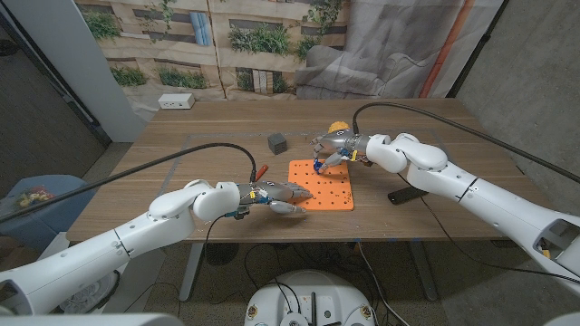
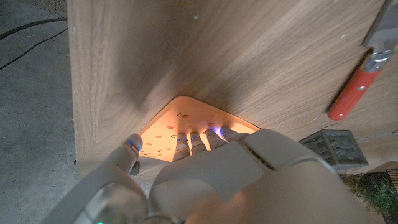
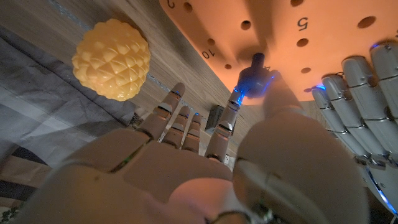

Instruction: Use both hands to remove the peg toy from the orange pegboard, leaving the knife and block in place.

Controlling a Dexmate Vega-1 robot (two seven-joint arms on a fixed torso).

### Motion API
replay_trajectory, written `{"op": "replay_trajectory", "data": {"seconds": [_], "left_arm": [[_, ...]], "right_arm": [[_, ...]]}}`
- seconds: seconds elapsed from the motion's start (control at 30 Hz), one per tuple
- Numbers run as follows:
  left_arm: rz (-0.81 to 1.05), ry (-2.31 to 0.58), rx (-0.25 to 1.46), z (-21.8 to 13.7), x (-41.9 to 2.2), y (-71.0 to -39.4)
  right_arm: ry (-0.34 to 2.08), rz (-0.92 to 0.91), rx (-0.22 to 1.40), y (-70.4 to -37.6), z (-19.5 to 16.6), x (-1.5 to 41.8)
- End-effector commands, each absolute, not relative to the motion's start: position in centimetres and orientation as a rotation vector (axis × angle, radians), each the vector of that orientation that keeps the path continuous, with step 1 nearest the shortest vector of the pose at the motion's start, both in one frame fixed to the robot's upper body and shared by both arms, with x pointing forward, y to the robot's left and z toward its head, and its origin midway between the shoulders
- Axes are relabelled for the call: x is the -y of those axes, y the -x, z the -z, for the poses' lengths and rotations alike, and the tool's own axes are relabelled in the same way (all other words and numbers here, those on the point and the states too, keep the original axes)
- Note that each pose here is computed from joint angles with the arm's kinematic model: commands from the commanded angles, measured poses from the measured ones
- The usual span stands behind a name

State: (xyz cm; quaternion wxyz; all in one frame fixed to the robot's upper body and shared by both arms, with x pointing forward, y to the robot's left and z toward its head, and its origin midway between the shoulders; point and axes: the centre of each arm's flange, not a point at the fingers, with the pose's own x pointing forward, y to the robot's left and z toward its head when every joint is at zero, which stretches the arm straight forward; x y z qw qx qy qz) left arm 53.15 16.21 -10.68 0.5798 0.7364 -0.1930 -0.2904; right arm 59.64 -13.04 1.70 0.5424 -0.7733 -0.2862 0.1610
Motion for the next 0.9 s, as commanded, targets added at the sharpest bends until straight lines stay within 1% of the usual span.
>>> {"op": "replay_trajectory", "data": {"seconds": [0.03,0.9], "left_arm": [[0.687,-1.716,0.443,10.92,-16.32,-53.02],[0.691,-1.709,0.431,10.95,-16.43,-53.24]], "right_arm": [[1.782,-0.383,0.668,-59.73,-1.88,13.50],[1.728,-0.385,0.665,-59.85,-2.34,14.17]]}}
